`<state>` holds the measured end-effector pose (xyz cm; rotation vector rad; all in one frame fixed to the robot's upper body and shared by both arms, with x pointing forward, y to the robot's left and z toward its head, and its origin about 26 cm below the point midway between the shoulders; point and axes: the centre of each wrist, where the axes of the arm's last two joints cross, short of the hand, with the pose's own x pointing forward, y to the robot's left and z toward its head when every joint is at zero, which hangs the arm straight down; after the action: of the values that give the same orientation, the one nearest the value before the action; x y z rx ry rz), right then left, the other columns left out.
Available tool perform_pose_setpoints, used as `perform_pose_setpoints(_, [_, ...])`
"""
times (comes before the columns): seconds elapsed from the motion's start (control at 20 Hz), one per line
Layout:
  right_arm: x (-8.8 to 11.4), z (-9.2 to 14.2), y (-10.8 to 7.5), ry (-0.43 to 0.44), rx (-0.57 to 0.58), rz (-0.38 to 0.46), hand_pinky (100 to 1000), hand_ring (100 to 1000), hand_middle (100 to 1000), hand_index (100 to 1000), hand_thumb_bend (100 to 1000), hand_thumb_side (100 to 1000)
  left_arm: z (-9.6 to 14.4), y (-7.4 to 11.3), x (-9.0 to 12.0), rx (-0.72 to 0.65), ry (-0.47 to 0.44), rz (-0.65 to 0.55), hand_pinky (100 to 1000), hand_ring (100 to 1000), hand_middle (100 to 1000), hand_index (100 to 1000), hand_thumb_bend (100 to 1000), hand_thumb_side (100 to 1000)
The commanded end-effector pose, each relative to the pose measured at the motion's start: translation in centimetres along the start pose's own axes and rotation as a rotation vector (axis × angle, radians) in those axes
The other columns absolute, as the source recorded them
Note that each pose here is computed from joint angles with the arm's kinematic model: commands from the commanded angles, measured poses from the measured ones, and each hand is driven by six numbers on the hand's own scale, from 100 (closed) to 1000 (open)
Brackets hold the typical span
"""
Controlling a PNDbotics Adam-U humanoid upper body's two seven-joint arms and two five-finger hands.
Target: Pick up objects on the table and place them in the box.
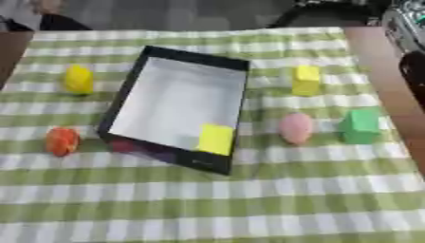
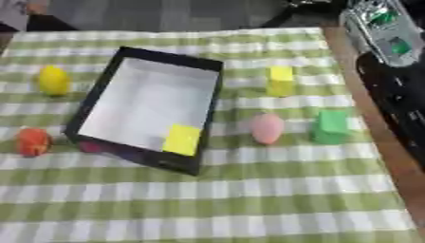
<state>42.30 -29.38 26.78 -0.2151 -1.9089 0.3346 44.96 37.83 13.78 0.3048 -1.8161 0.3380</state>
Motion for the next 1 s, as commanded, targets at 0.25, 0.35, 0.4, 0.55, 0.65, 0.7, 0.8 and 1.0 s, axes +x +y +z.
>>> perform_pose_setpoints(0.25, [1.9, 0.8, -1.7, -0.044, -0.011, 0.082, 913, 851, 842, 868, 352, 519, -0.1, 1.9, 3.5, -0.008, -0.116, -0.09, 777, 768, 765, 913, 813, 660])
perform_pose_setpoints(0.35, [2.2, 1.3, -2.0, -0.053, -0.01, 0.102, 911, 849, 839, 868, 366, 506, 0.5, 2.0, 4.2, -0.004, -0.152, -0.095, 775, 761, 758, 907, 808, 652])
perform_pose_setpoints(0.4, [2.4, 1.6, -2.2, -0.061, -0.008, 0.116, 910, 848, 837, 869, 372, 505, 0.9, 2.0, 4.6, -0.002, -0.169, -0.092, 774, 757, 753, 905, 800, 651])
perform_pose_setpoints(0.55, [3.3, 2.7, -2.6, -0.091, 0.005, 0.16, 910, 847, 835, 872, 388, 507, 2.8, 1.7, 5.9, 0.005, -0.207, -0.072, 773, 756, 754, 906, 779, 676])
perform_pose_setpoints(0.65, [3.9, 3.5, -2.8, -0.104, 0.018, 0.187, 910, 846, 831, 872, 401, 504, 4.3, 1.4, 6.6, 0.007, -0.222, -0.046, 774, 757, 756, 908, 788, 672])
perform_pose_setpoints(0.7, [4.1, 3.8, -2.9, -0.109, 0.024, 0.199, 909, 845, 828, 871, 407, 505, 5.0, 1.2, 6.8, 0.008, -0.226, -0.033, 774, 758, 758, 909, 789, 671])
perform_pose_setpoints(0.8, [4.7, 4.6, -3.0, -0.119, 0.039, 0.224, 908, 844, 827, 871, 415, 503, 6.4, 0.9, 7.2, 0.011, -0.233, -0.004, 774, 758, 758, 909, 789, 670])
perform_pose_setpoints(1.0, [5.9, 6.0, -2.9, -0.134, 0.071, 0.274, 906, 842, 825, 870, 424, 497, 8.6, 0.4, 7.4, 0.017, -0.242, 0.031, 773, 758, 759, 910, 789, 673])
